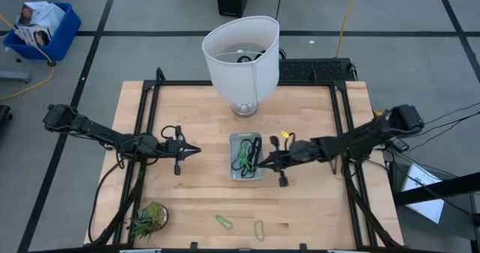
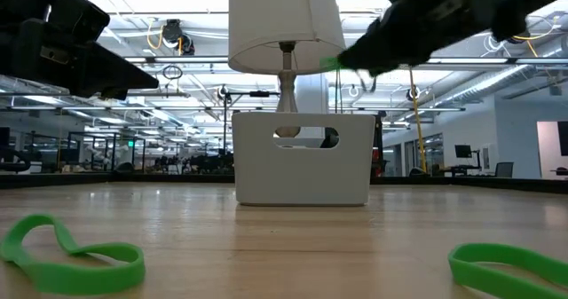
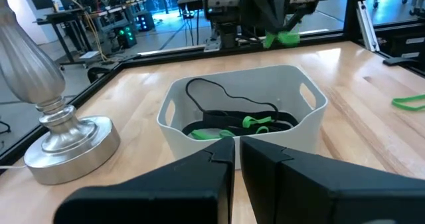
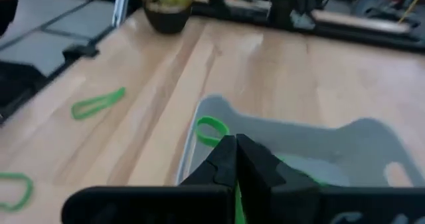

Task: Pick and place rubber bands into bin
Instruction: Put the green rubber band into the gray bin

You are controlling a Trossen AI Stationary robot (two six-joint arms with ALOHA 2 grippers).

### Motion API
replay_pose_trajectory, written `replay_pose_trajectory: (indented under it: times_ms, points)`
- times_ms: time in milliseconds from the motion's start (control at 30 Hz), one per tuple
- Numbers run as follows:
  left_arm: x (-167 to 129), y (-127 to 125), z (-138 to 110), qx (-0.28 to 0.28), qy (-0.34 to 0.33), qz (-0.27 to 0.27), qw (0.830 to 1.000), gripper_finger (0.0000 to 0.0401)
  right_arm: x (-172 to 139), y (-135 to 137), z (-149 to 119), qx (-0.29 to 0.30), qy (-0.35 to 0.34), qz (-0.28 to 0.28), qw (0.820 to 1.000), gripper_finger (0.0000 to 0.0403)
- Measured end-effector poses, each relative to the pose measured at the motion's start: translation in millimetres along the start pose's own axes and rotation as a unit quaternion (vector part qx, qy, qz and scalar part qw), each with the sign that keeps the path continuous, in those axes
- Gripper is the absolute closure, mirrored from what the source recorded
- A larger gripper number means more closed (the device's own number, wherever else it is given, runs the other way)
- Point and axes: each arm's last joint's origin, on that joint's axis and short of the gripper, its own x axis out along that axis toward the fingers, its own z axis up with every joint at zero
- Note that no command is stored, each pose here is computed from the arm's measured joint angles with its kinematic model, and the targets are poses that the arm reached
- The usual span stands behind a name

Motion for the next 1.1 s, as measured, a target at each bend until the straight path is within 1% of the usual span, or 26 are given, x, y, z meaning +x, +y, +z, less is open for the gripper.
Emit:
replay_pose_trajectory:
  times_ms: [67, 167, 267, 400, 567, 633, 733, 933, 1033, 1100]
  points:
    - [0, 0, 0, 0.000, 0.001, 0.000, 1.000, 0.0368, 9, -6, -5, 0.001, 0.014, 0.008, 1.000, 0.0403]
    - [0, 0, -1, 0.000, 0.003, 0.000, 1.000, 0.0368, 20, -13, -10, 0.007, 0.029, -0.002, 1.000, 0.0403]
    - [0, 0, -1, 0.000, 0.003, 0.000, 1.000, 0.0368, 28, -17, -12, 0.012, 0.030, 0.009, 0.999, 0.0403]
    - [0, 0, -1, 0.000, 0.003, 0.002, 1.000, 0.0368, 34, -20, -12, 0.017, 0.018, 0.009, 1.000, 0.0403]
    - [0, 0, -1, 0.000, 0.003, 0.003, 1.000, 0.0368, 36, -23, -16, 0.030, 0.027, 0.003, 0.999, 0.0402]
    - [0, 0, -1, 0.000, 0.003, 0.003, 1.000, 0.0368, 37, -23, -17, 0.032, 0.025, 0.002, 0.999, 0.0396]
    - [0, 0, -1, 0.000, 0.003, 0.003, 1.000, 0.0368, 37, -23, -18, 0.051, 0.028, -0.009, 0.998, 0.0364]
    - [0, 0, -1, 0.000, 0.003, 0.003, 1.000, 0.0368, 37, -24, -17, 0.059, 0.026, -0.012, 0.998, 0.0256]
    - [0, 0, -1, 0.000, 0.004, 0.003, 1.000, 0.0368, 37, -25, -17, 0.052, 0.022, -0.032, 0.998, 0.0211]
    - [0, 0, -1, 0.000, 0.004, 0.003, 1.000, 0.0368, 36, -24, -12, 0.040, 0.005, -0.037, 0.998, 0.0196]
